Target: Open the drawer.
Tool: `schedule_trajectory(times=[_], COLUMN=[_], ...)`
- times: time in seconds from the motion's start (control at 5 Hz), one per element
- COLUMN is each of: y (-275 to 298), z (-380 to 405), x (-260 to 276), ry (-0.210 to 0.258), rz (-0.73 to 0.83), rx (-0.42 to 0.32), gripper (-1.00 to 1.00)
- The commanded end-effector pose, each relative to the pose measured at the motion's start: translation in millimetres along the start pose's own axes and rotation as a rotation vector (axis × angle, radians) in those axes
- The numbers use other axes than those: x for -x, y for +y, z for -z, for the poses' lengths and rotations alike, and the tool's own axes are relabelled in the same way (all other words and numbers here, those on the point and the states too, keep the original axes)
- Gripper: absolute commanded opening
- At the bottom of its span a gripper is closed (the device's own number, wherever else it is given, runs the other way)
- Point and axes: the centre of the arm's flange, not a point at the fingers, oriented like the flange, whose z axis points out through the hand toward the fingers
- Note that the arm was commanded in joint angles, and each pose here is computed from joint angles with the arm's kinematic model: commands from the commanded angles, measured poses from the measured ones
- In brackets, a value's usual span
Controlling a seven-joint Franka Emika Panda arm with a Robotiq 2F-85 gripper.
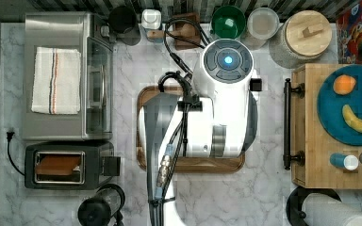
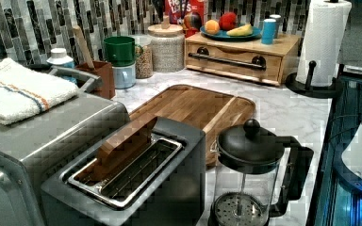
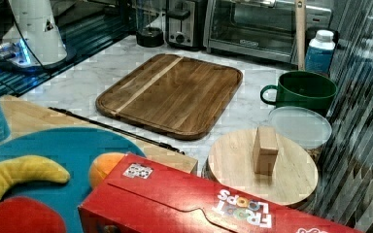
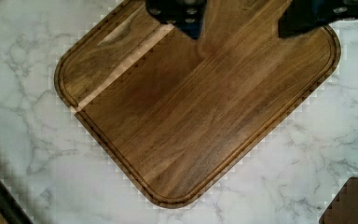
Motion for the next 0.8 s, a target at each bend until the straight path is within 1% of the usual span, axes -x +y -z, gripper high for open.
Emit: schedule_trajectory(times=[0.2, 0.4, 0.6, 0.8], y=[0, 0, 11, 36], z=[-1, -1, -7, -17], x=[-1, -1, 2, -3], ry=[-0.001, -0.001, 0.008, 0.021], rz=[0.001, 0.001, 0.073, 0.198], rx=[-0.001, -0.001, 0.001, 0.003], gripper=[1.00, 1.00, 1.00, 1.00])
